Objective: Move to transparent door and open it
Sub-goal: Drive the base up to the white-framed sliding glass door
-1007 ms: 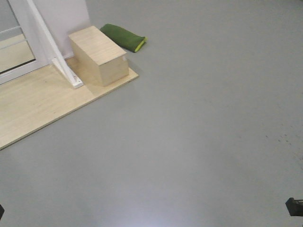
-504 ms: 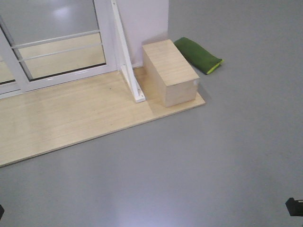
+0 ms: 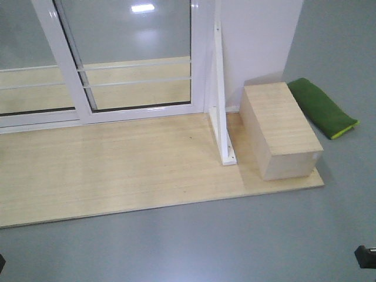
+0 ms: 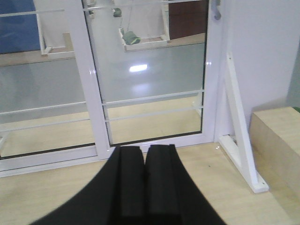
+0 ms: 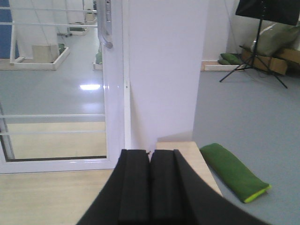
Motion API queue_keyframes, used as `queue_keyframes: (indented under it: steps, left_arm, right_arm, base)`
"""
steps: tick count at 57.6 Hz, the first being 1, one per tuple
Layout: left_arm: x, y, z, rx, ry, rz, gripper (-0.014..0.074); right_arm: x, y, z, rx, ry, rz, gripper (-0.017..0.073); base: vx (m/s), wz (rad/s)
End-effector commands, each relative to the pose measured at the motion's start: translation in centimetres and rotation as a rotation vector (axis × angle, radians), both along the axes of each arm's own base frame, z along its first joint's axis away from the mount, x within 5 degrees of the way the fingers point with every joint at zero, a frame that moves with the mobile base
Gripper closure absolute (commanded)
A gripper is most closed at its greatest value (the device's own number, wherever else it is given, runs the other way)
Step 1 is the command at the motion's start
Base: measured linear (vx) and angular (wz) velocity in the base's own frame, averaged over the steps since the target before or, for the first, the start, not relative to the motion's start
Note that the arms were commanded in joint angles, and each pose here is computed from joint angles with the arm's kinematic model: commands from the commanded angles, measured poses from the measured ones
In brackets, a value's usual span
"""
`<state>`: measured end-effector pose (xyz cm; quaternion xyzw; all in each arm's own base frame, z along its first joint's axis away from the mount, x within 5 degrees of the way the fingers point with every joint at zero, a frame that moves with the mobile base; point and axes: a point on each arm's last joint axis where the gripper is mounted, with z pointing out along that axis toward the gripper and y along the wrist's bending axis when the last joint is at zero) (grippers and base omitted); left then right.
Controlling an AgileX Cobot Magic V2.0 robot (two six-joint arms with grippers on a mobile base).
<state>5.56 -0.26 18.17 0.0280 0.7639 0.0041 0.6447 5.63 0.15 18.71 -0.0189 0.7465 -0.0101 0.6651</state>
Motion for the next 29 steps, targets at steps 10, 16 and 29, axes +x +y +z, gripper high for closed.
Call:
queue_keyframes:
  steps: [10,16,29]
  left_arm:
    - [0.03,0.04,0.59,-0.009,-0.090,0.004,0.0591]
    - [0.03,0.04,0.59,-0.009,-0.090,0.004,0.0591]
    - [0.03,0.04,0.59,-0.009,-0.090,0.004,0.0591]
  right_arm:
    - [-0.04,-0.15,0.68,-0.009,-0.094,-0.018,0.0561]
    - [-0.04,-0.15,0.68,-0.009,-0.094,-0.018,0.0561]
    - [-0.04,-0.15,0.68,-0.009,-0.094,-0.018,0.0561]
  base:
    - [0.52,0.40]
    - [0.52,0.35]
    - [0.50,0.21]
